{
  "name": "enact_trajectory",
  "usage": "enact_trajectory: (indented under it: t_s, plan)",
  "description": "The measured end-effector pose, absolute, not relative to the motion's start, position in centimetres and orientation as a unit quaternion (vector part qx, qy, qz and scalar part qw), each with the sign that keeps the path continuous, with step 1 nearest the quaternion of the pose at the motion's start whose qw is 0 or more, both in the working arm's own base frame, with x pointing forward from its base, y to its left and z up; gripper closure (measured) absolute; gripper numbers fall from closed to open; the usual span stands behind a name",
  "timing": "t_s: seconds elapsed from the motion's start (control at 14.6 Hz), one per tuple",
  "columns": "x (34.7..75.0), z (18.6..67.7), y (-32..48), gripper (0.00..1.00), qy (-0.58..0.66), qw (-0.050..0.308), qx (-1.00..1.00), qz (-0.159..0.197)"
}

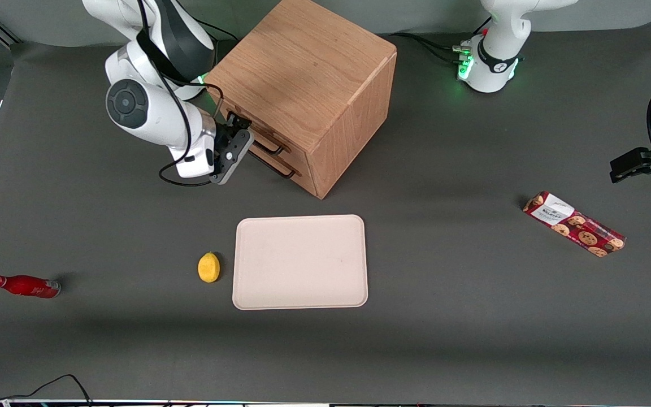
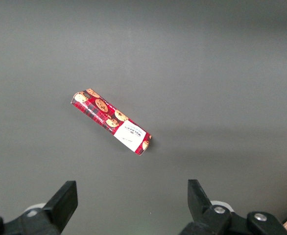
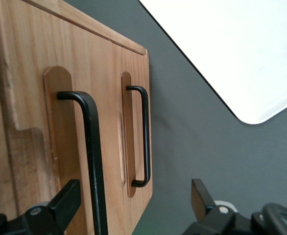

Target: Open upper drawer

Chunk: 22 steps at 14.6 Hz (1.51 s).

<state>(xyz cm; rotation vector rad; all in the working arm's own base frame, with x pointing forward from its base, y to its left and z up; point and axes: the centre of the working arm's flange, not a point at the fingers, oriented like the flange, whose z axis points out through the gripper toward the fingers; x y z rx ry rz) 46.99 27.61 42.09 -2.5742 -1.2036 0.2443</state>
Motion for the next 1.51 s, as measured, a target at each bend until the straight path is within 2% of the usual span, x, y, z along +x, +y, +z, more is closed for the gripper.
enact_trajectory:
  t_s: [0.82, 1.51]
  plan:
    - [45.7, 38.4, 27.7, 0.00, -0.414, 0.138, -0.896, 0.078]
    - [45.2, 37.3, 27.8, 0.00, -0.413, 0.135, -0.898, 0.070]
